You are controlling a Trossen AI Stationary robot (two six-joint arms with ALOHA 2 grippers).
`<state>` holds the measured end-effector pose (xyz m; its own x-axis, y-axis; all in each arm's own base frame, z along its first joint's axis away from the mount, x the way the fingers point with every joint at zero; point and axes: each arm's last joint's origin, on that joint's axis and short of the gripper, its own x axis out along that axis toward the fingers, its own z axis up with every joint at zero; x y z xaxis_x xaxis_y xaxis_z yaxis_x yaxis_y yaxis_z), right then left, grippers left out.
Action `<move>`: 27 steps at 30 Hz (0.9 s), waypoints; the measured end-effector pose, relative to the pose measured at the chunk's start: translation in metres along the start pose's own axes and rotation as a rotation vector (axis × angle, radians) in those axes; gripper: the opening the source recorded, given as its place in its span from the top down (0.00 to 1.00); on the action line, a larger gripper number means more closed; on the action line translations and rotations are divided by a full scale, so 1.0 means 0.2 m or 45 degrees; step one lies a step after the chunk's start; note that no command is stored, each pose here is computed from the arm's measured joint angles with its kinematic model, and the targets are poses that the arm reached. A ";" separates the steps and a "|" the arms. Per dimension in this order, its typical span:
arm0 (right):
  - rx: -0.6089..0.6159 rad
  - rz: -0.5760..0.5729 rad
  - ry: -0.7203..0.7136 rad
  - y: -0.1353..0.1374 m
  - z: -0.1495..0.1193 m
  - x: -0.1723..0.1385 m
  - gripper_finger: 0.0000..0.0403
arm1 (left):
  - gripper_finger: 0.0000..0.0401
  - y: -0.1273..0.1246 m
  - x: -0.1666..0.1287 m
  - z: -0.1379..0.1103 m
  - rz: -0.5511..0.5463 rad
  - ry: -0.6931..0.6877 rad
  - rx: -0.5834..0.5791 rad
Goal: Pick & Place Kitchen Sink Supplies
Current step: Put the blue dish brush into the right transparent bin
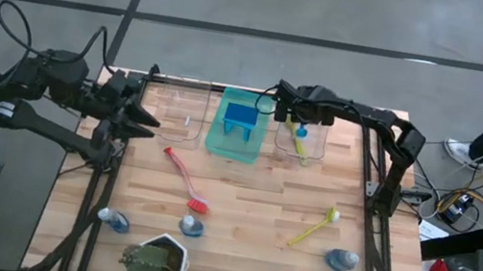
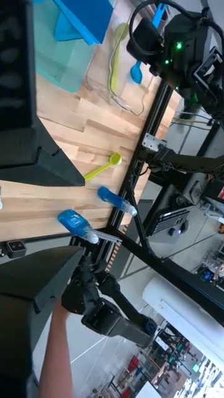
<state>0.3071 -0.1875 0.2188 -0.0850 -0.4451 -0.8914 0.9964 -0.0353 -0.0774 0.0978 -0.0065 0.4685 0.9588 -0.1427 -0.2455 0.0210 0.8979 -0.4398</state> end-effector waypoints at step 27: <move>-0.170 -0.065 0.120 -0.04 -0.18 0.12 0.83 | 0.60 0.00 0.02 0.00 0.005 0.010 0.039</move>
<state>0.2962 -0.1663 0.1815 -0.1419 -0.3596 -0.9222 0.9820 0.0662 -0.1770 0.1008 -0.0066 0.4679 0.9566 -0.1425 -0.2541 0.0261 0.9106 -0.4124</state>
